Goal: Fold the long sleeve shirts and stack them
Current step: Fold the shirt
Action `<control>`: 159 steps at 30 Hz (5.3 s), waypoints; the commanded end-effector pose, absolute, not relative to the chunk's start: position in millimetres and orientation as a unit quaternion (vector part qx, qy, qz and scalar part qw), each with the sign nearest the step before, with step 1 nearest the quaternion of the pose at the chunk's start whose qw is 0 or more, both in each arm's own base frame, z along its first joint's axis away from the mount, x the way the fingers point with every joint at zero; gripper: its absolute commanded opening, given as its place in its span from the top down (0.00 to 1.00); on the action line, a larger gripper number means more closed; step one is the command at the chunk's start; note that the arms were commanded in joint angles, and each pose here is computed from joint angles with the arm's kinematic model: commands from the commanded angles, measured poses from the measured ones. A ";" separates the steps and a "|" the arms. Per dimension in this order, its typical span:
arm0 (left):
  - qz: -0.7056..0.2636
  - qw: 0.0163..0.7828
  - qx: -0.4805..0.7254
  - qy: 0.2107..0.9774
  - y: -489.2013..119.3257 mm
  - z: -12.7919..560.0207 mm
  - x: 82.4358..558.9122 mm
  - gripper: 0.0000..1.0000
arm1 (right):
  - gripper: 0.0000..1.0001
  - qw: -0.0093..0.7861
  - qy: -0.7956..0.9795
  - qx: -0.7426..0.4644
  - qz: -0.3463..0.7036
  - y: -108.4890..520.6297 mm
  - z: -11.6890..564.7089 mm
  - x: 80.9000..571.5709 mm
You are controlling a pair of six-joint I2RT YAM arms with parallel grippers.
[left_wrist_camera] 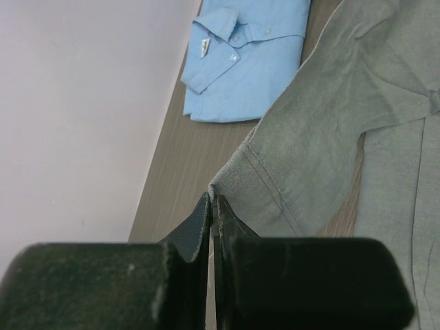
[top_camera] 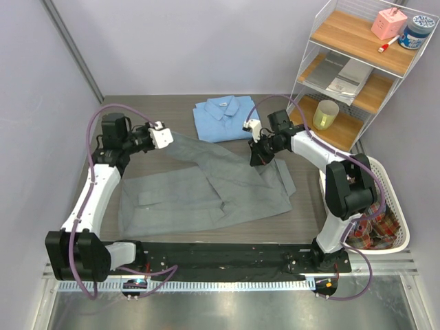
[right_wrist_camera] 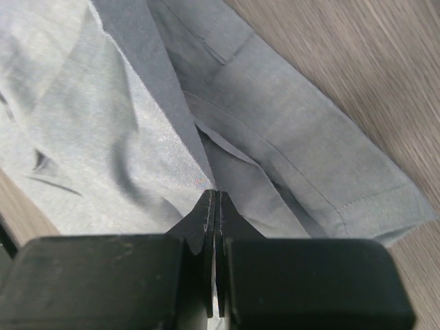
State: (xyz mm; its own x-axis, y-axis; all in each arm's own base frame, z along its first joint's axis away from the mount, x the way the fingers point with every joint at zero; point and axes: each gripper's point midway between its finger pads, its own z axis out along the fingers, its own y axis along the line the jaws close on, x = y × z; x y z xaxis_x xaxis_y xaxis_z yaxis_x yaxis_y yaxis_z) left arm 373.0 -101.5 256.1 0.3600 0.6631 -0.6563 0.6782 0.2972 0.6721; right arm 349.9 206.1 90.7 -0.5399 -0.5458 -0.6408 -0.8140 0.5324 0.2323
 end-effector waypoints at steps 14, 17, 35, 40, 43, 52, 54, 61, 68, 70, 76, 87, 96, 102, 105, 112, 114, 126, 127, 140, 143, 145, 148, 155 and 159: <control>-0.063 0.450 0.715 0.531 -75.8 205.3 247.8 1.00 | 0.62 0.265 0.839 -0.405 0.247 189.4 112.5 312.1; -0.068 0.431 0.722 0.537 -68.1 180.6 228.6 1.00 | 0.59 0.239 0.845 -0.412 0.245 181.7 102.3 294.8; -0.015 0.391 0.714 0.580 -43.0 150.2 204.8 1.00 | 0.53 0.170 0.843 -0.475 0.187 135.2 68.9 234.8; -0.004 0.335 0.738 0.585 -24.5 133.9 198.9 1.00 | 0.64 0.149 0.848 -0.476 0.179 128.7 58.7 229.2; -0.005 0.301 0.758 0.578 -17.3 101.1 190.4 1.00 | 0.66 0.147 0.847 -0.477 0.182 127.9 62.1 225.4; -0.018 0.270 0.703 0.658 -4.6 84.9 179.5 0.43 | 0.65 0.189 0.838 -0.454 0.237 155.1 107.2 236.3; -0.042 0.289 0.675 0.677 -10.0 113.7 190.8 0.36 | 0.65 0.194 0.843 -0.437 0.246 161.5 112.2 243.5; -0.145 0.332 0.608 0.707 -36.4 150.3 220.0 0.20 | 0.65 0.188 0.875 -0.391 0.215 161.0 87.7 276.1; -0.126 0.214 0.606 0.755 -53.4 91.9 247.8 0.27 | 0.63 0.162 0.899 -0.350 0.209 160.8 66.6 283.8; -0.124 0.178 0.597 0.772 -58.0 76.0 248.9 0.28 | 0.63 0.144 0.906 -0.346 0.197 155.1 52.5 280.6; -0.100 0.053 0.546 0.830 -47.8 26.9 260.8 0.36 | 0.64 0.096 0.928 -0.329 0.149 136.3 5.5 283.3; -0.108 0.001 0.577 0.809 -107.2 0.6 249.9 0.41 | 0.64 0.127 0.932 -0.336 0.047 105.3 -12.2 368.5; -0.182 -0.028 0.598 0.780 -182.2 31.7 196.7 0.42 | 0.62 0.151 0.926 -0.343 0.044 81.5 31.3 385.2; -0.147 0.027 0.604 0.783 -167.0 57.0 230.1 0.41 | 0.62 0.170 0.923 -0.334 0.087 93.4 74.3 357.1; -0.121 0.014 0.620 0.775 -154.3 42.9 230.1 0.41 | 0.62 0.169 0.927 -0.320 0.103 96.1 78.2 341.7; -0.124 -0.054 0.626 0.768 -157.6 8.1 188.7 0.47 | 0.64 0.129 0.933 -0.305 0.141 112.9 53.8 311.8; -0.125 -0.064 0.623 0.770 -166.0 4.1 178.3 0.48 | 0.64 0.121 0.933 -0.307 0.142 116.3 41.8 309.6; -0.201 -0.070 0.604 0.768 -222.0 13.1 145.6 0.52 | 0.63 0.140 0.926 -0.338 0.094 119.0 5.7 357.5; -0.202 -0.071 0.604 0.768 -223.2 12.4 142.9 0.52 | 0.64 0.140 0.925 -0.341 0.095 121.7 5.4 359.8; -0.202 -0.071 0.641 0.737 -261.6 -6.3 109.7 0.53 | 0.61 0.170 0.884 -0.429 0.074 153.7 -1.3 374.7; -0.202 -0.074 0.640 0.738 -268.1 -6.6 111.2 0.53 | 0.61 0.173 0.873 -0.451 0.070 169.3 -3.0 378.5; -0.203 -0.070 0.641 0.737 -267.8 -3.9 111.7 0.53 | 0.60 0.179 0.866 -0.461 0.068 177.7 -5.0 385.4; -0.207 -0.064 0.643 0.734 -265.8 -1.2 109.0 0.53 | 0.61 0.183 0.859 -0.474 0.062 186.3 -9.6 394.4; -0.235 -0.029 0.642 0.729 -270.7 22.5 112.0 0.51 | 0.59 0.204 0.847 -0.489 0.048 175.2 24.5 396.7; -0.285 0.012 0.609 0.740 -273.2 55.9 127.0 0.50 | 0.55 0.190 0.851 -0.488 0.050 145.2 43.8 370.6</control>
State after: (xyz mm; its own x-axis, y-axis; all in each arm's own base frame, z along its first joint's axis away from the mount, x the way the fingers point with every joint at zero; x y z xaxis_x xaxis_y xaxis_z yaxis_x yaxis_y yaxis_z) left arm 104.0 -250.5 26.8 -0.2210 0.9625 -0.1575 0.8962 0.1368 -0.4219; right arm 390.6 178.6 22.7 -0.4600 -0.7925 -0.4004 -0.8430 0.5314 -0.0834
